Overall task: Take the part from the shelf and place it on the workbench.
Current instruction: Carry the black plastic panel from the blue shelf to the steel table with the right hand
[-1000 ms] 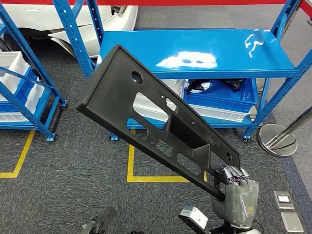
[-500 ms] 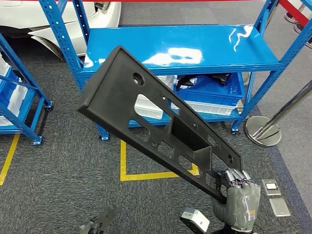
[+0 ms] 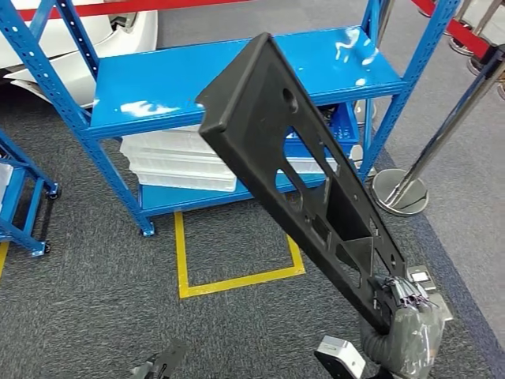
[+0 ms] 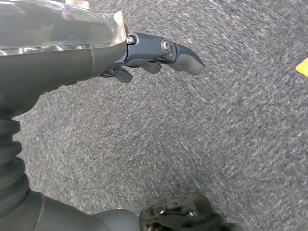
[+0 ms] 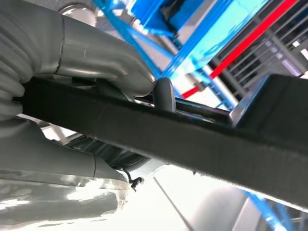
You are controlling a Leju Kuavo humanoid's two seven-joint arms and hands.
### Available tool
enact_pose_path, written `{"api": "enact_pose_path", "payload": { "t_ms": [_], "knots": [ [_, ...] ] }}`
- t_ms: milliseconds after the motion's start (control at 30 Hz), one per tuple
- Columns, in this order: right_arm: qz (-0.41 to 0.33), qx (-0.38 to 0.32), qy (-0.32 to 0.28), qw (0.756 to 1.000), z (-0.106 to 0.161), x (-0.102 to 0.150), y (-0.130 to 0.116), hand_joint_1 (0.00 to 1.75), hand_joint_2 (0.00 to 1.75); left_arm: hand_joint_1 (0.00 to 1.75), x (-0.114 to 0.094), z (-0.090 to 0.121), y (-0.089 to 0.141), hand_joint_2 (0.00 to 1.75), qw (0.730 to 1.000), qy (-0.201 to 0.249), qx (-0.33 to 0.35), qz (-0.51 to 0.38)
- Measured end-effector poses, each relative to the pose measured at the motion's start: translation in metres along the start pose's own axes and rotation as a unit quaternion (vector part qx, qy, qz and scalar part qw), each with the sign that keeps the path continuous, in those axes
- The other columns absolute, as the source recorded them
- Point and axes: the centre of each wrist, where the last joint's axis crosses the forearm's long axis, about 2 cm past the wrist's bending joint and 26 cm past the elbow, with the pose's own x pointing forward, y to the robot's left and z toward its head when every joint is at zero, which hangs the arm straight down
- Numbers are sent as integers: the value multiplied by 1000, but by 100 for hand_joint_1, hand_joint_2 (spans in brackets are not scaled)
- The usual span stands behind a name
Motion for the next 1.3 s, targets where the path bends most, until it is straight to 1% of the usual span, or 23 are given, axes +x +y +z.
{"api": "enact_pose_path", "payload": {
  "t_ms": [300, 633, 1000, 1300],
  "knots": [
    [-4, -20, 7, 1000, 2, 1, -6, 175, 175, 0, -1, 0, 0, 175, 1000, 2, 0, 0],
    [-3, -24, 10, 1000, 3, 0, -8, 175, 175, 0, 0, 0, 0, 175, 1000, 1, 1, 0],
    [-12, -72, 14, 997, 0, -5, -20, 175, 175, 0, 3, -1, -1, 175, 1000, -4, 0, 0],
    [-18, -90, 30, 995, -1, -5, -21, 175, 175, 0, 1, 0, -2, 175, 1000, -1, 0, -1]
  ]
}}
